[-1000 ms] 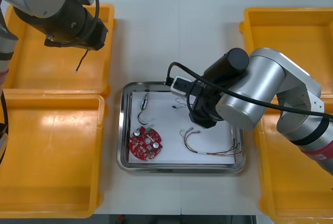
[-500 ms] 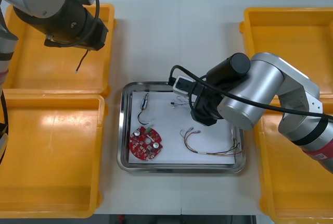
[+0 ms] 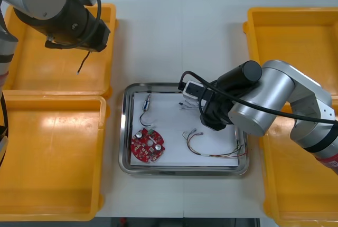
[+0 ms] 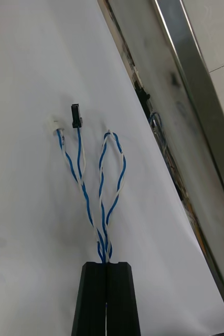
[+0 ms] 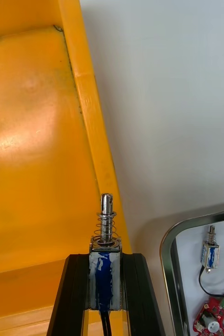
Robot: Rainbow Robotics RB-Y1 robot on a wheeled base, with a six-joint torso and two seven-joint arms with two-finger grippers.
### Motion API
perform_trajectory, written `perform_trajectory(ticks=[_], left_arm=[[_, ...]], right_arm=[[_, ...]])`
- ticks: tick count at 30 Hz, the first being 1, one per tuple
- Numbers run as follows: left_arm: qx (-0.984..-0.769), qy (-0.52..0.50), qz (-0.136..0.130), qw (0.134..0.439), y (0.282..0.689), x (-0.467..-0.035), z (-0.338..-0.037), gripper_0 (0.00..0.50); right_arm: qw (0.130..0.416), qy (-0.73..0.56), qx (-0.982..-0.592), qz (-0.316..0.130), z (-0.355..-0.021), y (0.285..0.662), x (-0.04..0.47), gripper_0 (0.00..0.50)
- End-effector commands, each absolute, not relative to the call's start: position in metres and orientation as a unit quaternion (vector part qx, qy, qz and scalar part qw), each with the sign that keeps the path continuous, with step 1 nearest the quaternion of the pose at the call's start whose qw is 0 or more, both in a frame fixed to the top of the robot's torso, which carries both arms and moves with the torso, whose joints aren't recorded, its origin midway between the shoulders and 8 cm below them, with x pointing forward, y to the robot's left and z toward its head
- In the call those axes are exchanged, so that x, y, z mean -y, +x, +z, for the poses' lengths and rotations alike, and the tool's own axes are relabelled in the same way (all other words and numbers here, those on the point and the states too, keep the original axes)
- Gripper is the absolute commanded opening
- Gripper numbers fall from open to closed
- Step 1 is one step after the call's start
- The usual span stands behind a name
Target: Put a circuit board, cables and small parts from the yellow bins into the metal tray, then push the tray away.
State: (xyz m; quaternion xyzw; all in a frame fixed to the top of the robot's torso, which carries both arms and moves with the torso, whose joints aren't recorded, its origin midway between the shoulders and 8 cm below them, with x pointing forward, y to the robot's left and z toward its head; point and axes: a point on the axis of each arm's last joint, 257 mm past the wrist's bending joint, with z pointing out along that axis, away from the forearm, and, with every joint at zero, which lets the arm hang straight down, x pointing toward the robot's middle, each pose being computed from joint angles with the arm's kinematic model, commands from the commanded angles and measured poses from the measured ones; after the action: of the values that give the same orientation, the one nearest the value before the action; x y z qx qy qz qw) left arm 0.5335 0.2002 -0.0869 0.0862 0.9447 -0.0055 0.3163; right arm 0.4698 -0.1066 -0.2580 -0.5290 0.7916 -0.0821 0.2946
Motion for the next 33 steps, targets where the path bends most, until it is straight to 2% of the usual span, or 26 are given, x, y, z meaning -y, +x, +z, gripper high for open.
perform_trajectory(ticks=[1, 2, 19, 26, 33], left_arm=[[-0.946, 0.059, -0.029, 0.316, 0.524, -0.185, -0.09, 0.0], [-0.947, 0.058, -0.029, 0.316, 0.524, -0.185, -0.09, 0.0], [-0.947, 0.058, -0.032, 0.316, 0.523, -0.183, -0.09, 0.0], [-0.946, 0.058, -0.033, 0.316, 0.523, -0.183, -0.09, 0.0], [-0.946, 0.057, -0.037, 0.316, 0.521, -0.18, -0.089, 0.0]], right_arm=[[0.291, -0.537, -0.787, -0.085, -0.263, 0.465, 0.112, 0.463], [0.291, -0.537, -0.787, -0.087, -0.263, 0.465, 0.113, 0.5], [0.289, -0.521, -0.798, -0.09, -0.241, 0.46, 0.119, 0.5], [0.283, -0.502, -0.811, -0.1, -0.206, 0.451, 0.135, 0.5], [0.257, -0.471, -0.841, -0.064, -0.172, 0.427, 0.158, 0.5]])
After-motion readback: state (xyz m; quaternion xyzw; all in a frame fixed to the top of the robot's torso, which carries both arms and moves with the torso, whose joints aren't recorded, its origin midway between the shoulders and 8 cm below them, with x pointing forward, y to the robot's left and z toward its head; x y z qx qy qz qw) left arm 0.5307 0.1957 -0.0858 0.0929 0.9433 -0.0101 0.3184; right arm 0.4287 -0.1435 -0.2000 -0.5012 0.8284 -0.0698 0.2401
